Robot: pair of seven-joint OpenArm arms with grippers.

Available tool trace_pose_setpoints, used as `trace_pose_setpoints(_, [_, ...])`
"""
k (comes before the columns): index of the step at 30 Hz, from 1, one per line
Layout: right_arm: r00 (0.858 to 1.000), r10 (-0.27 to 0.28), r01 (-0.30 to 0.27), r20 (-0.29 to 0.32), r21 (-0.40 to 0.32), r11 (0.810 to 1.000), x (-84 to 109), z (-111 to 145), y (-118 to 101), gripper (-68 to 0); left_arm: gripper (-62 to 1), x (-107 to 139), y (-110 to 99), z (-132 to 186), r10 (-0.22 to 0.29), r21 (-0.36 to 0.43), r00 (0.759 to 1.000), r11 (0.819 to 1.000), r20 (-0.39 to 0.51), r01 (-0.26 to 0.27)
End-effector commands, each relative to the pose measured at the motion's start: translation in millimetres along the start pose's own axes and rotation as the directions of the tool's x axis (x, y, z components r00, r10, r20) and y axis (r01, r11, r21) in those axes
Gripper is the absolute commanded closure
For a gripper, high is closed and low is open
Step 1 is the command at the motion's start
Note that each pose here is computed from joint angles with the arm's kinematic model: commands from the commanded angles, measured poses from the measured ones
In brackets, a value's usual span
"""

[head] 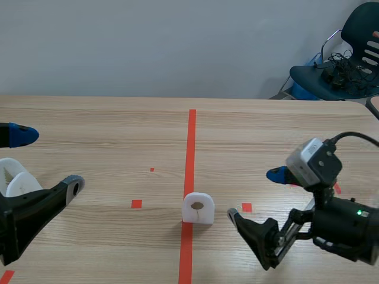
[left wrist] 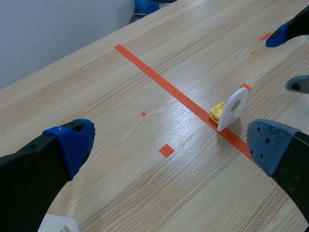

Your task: Do the leaf sorting experiment

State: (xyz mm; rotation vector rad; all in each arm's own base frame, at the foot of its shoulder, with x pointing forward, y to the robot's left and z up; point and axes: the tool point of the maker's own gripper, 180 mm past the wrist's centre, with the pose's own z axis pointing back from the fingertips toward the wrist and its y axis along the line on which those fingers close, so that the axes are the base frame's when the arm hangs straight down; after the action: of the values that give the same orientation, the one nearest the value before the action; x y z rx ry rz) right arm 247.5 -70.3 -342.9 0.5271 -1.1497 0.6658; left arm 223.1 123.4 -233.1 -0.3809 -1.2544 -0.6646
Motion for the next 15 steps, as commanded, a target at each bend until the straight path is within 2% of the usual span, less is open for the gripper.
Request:
trace_pose_setpoints(1, [0.998, -0.02, 0.02, 0.056, 0.006, 1.0, 11.4, -12, 2, -67.9, -62.3, 5, 1, -1, 0.011, 0.005, 1.0, 1.0, 0.027, -0.011])
trace_pose_setpoints(4, [0.996, -0.059, 0.056, 0.061, 0.051, 0.997, 3.5, -35, 17, -67.9, -62.3, 5, 1, -1, 0.011, 0.005, 1.0, 1.0, 0.027, -0.011])
trace_pose_setpoints(8, [0.998, -0.056, 0.051, 0.043, 0.107, 0.993, -2.2, -57, 37, -67.9, -62.3, 5, 1, -1, 0.011, 0.005, 1.0, 1.0, 0.027, -0.011])
trace_pose_setpoints(10, [0.998, -0.043, 0.039, 0.04, 0.106, 0.994, -2.0, -62, 40, -67.9, -62.3, 5, 1, -1, 0.011, 0.005, 1.0, 1.0, 0.027, -0.011])
trace_pose_setpoints(12, [0.999, -0.032, 0.028, 0.037, 0.09, 0.996, -2.9, -64, 40, -61.0, -62.3, 5, 1, -1, 0.011, 0.005, 1.0, 1.0, 0.027, -0.011])
trace_pose_setpoints(15, [0.999, -0.027, 0.025, 0.03, 0.075, 0.997, -4.6, -64, 37, -43.6, -62.3, 5, 1, -1, 0.011, 0.005, 1.0, 1.0, 0.027, -0.011])
